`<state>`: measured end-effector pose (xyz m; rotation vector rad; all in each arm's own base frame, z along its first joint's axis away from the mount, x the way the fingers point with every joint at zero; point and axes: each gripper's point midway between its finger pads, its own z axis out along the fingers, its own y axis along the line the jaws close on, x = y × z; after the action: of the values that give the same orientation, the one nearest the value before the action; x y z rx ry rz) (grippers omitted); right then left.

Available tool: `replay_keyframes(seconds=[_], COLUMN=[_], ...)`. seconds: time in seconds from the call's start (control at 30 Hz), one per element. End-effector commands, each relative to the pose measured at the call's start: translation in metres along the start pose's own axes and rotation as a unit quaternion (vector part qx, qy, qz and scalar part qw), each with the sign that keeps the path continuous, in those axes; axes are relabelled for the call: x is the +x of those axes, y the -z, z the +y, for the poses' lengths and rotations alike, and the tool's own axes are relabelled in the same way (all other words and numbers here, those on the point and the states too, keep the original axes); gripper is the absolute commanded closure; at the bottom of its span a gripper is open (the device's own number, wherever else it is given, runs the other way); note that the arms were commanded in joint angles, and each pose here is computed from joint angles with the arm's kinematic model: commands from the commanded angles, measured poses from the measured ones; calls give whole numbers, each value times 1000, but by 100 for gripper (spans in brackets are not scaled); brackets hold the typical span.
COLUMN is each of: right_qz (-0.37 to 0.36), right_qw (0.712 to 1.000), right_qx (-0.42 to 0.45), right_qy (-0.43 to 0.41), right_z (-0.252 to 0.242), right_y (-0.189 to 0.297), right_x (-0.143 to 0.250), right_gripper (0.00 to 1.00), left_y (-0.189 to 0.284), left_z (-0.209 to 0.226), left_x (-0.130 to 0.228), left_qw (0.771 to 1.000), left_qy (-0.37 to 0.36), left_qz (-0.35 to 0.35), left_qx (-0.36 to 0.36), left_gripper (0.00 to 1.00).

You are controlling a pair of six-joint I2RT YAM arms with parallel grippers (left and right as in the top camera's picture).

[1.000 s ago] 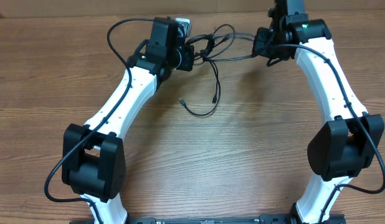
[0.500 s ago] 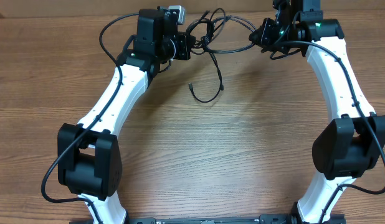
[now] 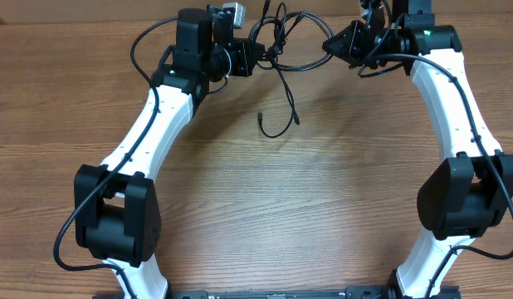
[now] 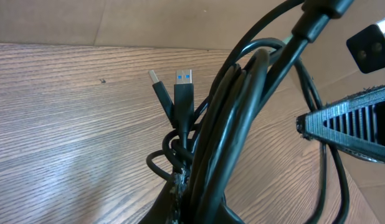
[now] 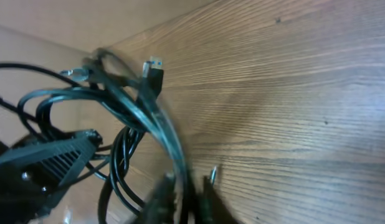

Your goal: Untangle cables

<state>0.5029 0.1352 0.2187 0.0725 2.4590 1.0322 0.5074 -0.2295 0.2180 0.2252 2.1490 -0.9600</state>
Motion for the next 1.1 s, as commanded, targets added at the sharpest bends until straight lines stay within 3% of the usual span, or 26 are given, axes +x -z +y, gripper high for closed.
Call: replay_keyframes(seconds=[0.0, 0.03, 0.13, 0.2, 0.47, 0.77, 1.07], right_qz=[-16, -15, -16, -16, -22, -59, -59], right_qw=[1000, 1000, 1000, 1000, 1000, 993, 992], right_qx=[-18, -17, -17, -17, -2, 106, 108], right_qy=[18, 18, 18, 18, 19, 14, 13], right_z=[20, 20, 20, 20, 15, -22, -23], right_y=[14, 14, 14, 14, 14, 19, 19], right_x=[-7, -7, -7, -7, -10, -22, -22], right_gripper=[68, 59, 16, 0, 0, 0, 0], left_y=[-3, -3, -3, -3, -3, -3, -3], left_z=[-5, -5, -5, -5, -4, 2, 3], left_x=[5, 4, 4, 4, 4, 5, 7], left_qw=[1000, 1000, 1000, 1000, 1000, 1000, 1000], left_qy=[10, 10, 10, 10, 10, 10, 12], left_qz=[8, 8, 8, 8, 8, 8, 11], left_qx=[19, 19, 19, 19, 17, 1, -1], left_gripper=[96, 96, 96, 96, 96, 96, 96])
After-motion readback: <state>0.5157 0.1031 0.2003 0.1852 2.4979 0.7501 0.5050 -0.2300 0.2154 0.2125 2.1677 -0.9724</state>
